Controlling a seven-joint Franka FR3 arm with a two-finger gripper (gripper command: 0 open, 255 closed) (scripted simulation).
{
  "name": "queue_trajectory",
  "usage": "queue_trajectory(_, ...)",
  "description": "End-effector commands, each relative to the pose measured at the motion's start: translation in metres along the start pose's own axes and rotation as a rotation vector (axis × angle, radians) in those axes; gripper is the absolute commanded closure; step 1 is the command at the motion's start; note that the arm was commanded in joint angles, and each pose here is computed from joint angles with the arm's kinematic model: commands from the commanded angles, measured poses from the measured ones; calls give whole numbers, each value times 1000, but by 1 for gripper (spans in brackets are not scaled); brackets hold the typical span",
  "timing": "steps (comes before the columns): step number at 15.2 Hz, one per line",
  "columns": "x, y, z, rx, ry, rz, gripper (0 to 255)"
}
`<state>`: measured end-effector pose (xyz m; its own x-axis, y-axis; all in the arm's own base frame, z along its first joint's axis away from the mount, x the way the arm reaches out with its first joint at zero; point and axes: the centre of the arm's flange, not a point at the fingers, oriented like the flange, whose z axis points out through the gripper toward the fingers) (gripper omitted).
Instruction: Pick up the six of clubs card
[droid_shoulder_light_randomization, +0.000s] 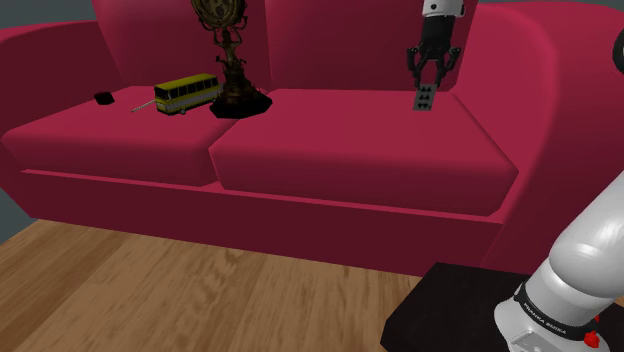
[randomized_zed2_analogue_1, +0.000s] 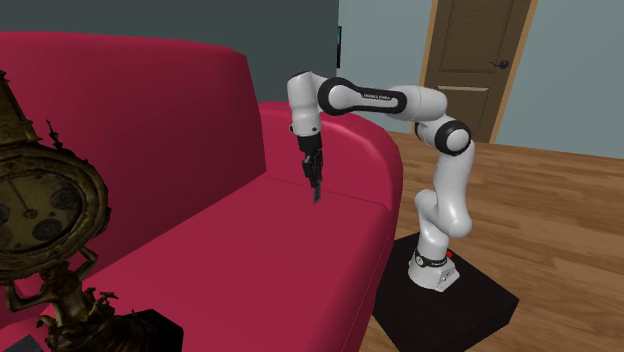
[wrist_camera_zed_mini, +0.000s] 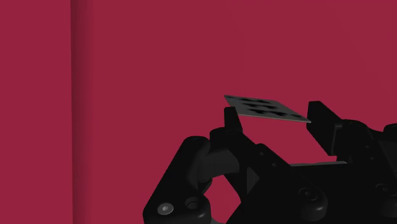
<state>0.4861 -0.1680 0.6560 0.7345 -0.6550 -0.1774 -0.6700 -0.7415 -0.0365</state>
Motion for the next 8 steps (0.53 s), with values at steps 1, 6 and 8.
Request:
queue_trajectory(1, -2, -1, -11, 0, 0, 0, 255)
queue_trajectory(6, -7, -2, -37, 0, 0, 0, 255)
queue_trajectory(8, -7, -2, -38, 0, 0, 0, 255)
